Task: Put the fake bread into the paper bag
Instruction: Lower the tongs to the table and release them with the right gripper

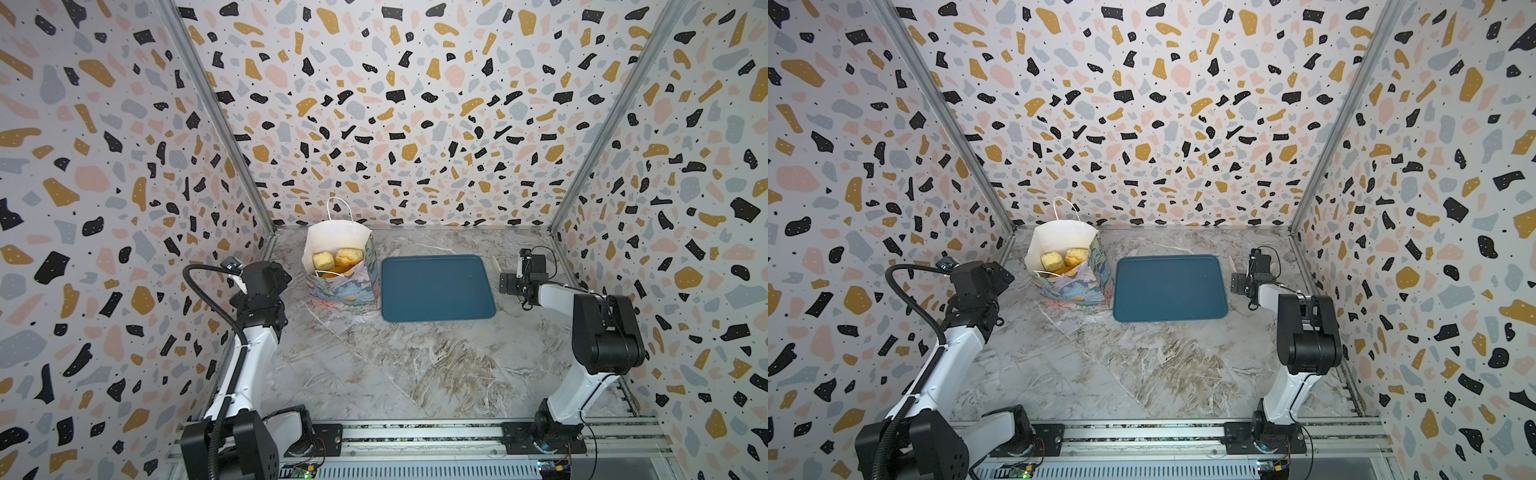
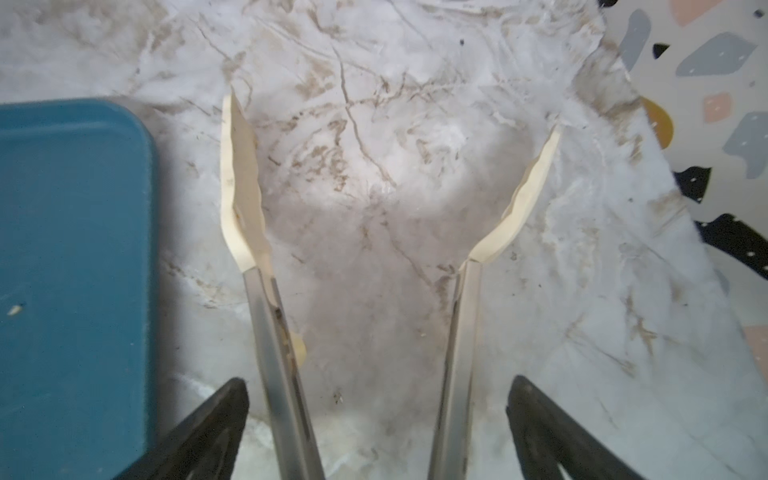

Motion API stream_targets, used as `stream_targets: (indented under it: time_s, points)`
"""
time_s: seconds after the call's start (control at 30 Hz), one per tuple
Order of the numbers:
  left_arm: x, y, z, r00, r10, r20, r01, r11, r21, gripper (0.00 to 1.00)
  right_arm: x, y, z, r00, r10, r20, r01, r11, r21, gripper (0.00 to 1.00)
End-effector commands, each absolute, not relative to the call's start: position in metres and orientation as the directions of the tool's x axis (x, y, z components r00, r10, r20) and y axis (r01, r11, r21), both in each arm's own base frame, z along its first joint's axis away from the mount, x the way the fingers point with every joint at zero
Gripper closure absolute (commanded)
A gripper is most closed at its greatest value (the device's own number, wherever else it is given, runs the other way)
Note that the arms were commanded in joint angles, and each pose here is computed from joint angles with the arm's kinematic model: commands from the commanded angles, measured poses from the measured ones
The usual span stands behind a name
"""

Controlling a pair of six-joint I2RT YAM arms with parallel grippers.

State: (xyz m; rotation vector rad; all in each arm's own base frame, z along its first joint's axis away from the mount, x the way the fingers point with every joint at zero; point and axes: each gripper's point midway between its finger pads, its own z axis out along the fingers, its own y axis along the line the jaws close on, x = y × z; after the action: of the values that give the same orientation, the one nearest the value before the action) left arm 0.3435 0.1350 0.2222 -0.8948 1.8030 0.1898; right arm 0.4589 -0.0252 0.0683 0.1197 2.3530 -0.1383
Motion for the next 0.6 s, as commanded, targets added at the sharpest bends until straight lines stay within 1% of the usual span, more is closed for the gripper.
stream_targets:
  time_s: [0.0,0.13,0.33,0.43,0.57]
  points:
    - [0.341,0.138,0.229,-0.113,-0.475,-0.873,-0.649,0.7,-0.297,0.0,0.453,-0.03,0.099,-0.655,0.081,-0.751,0.171,0.984,-0.043,0.01]
    - [0.34,0.139,0.223,-0.126,-0.471,-0.873,-0.654,0.701,-0.285,0.0,0.445,-0.025,0.121,-0.591,0.09,-0.802,0.158,0.987,-0.005,0.01]
    - [0.333,0.14,0.205,-0.116,-0.499,-0.859,-0.679,0.671,-0.298,0.0,0.428,-0.026,0.139,-0.544,0.112,-0.831,0.172,0.985,0.02,0.01]
    - [0.325,0.143,0.196,-0.095,-0.496,-0.863,-0.696,0.653,-0.299,0.0,0.417,-0.028,0.145,-0.513,0.122,-0.85,0.186,0.982,0.029,0.01]
    - [0.31,0.146,0.176,-0.037,-0.483,-0.875,-0.708,0.631,-0.318,0.0,0.404,-0.023,0.153,-0.459,0.151,-0.875,0.174,0.982,0.078,0.01]
